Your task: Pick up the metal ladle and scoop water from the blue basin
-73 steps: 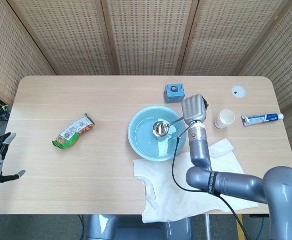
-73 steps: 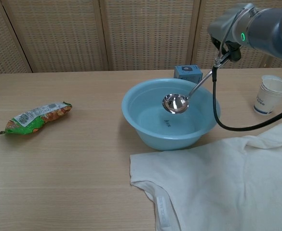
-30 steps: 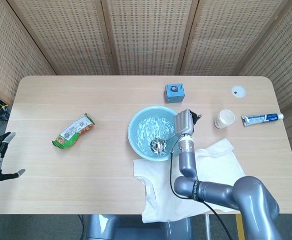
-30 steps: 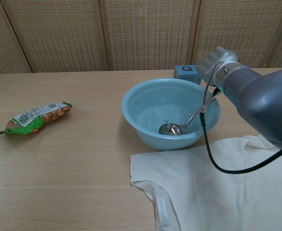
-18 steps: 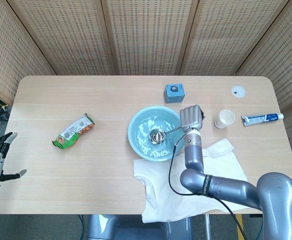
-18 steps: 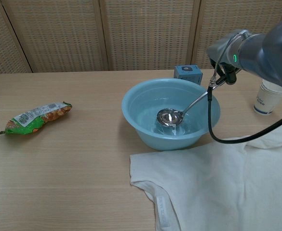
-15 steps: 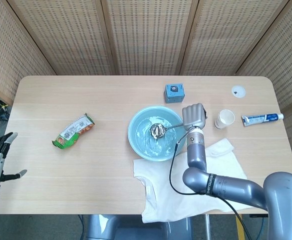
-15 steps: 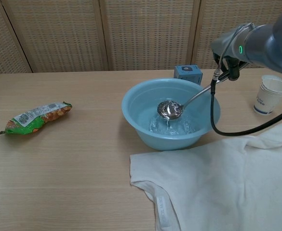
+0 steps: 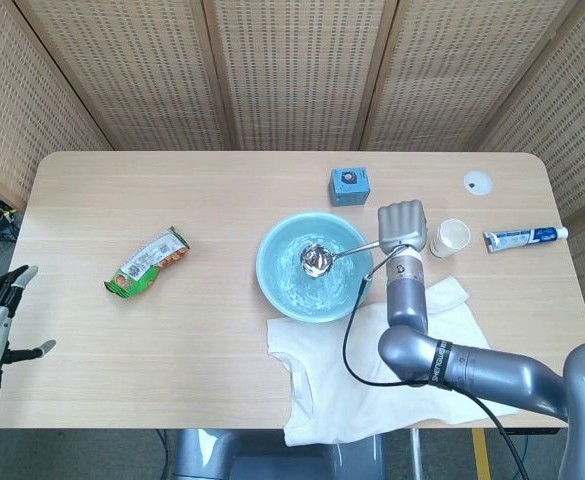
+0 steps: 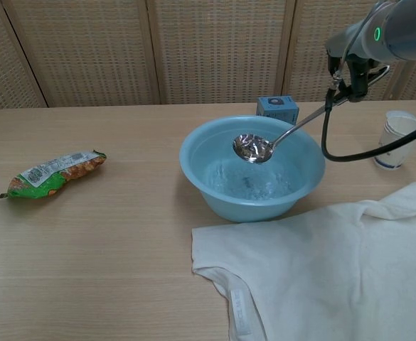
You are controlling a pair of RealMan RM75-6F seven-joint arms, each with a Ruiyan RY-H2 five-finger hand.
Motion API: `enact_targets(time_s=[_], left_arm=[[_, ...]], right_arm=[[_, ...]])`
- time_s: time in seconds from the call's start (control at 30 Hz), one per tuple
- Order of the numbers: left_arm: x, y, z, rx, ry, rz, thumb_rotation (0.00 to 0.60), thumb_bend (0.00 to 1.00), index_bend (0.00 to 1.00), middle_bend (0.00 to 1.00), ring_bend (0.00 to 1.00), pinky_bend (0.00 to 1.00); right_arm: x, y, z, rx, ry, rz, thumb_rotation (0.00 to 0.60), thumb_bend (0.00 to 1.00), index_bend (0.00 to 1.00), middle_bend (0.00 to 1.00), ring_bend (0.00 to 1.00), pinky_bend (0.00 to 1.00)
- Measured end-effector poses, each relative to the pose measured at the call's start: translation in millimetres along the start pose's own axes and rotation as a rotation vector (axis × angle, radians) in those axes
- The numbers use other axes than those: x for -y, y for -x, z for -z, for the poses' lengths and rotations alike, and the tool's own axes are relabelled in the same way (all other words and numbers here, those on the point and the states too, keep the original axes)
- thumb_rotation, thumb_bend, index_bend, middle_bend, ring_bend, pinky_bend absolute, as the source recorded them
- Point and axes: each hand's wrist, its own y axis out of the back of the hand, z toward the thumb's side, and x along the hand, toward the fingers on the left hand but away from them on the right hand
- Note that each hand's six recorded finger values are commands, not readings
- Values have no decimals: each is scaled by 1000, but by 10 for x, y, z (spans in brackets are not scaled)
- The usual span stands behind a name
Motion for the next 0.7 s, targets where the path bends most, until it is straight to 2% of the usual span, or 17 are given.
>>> enact_targets(time_s=[0.43,0.7], left_arm=[[8,-4,-17,1,0,1,600,0,0,0,0,0],[1,-5,-10,-1,3,1,600,0,0,0,0,0]], right_arm=[[-295,-118,186,24,8,-1,600,804,729,1000,1000,1000],[-353,-153,192,24,8,1,600,804,729,1000,1000,1000]])
